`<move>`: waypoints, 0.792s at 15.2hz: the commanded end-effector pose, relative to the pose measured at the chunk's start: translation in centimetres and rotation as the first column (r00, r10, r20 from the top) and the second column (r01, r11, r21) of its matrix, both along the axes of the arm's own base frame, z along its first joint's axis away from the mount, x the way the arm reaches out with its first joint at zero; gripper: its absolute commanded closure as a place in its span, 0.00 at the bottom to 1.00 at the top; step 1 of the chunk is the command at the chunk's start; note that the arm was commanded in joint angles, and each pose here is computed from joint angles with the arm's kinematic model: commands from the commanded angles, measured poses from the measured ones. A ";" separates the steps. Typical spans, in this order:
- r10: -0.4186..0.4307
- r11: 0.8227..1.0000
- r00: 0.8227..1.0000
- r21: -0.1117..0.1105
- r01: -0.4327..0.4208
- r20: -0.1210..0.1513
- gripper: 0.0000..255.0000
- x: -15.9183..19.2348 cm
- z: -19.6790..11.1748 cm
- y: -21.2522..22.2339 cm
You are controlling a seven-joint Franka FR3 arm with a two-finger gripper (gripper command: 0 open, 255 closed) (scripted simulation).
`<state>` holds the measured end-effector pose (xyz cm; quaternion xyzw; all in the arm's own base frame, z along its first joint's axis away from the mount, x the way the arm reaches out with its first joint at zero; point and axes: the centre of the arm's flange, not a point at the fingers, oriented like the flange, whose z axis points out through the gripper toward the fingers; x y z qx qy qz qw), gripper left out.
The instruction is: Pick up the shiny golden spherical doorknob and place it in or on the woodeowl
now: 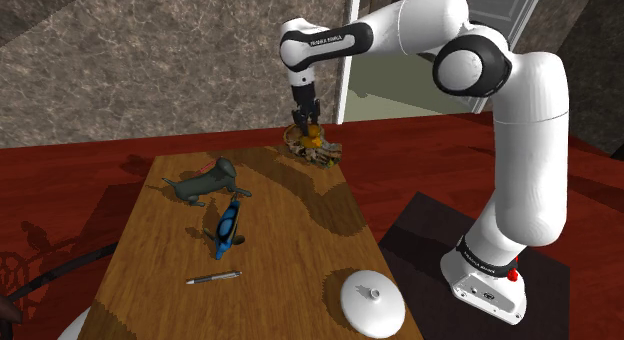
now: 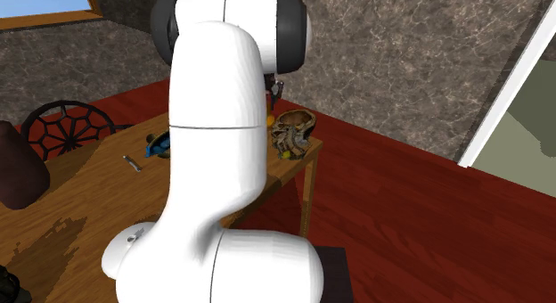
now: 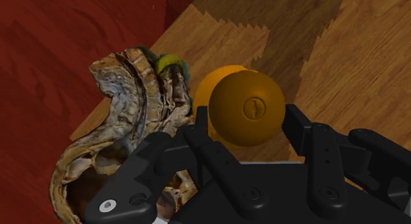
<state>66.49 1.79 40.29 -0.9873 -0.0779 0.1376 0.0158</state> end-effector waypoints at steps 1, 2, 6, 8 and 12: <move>0.001 1.000 1.000 0.000 -0.001 0.000 1.00 1.2 0.0 -2.4; 0.001 1.000 1.000 0.000 -0.001 0.000 1.00 1.8 0.0 -3.6; 0.001 1.000 1.000 0.000 -0.001 0.000 1.00 4.0 -0.1 -8.3; 0.001 1.000 1.000 0.000 -0.001 0.000 1.00 5.2 -0.1 -10.7; 0.001 1.000 1.000 0.000 -0.001 0.000 1.00 5.4 -1.7 -11.1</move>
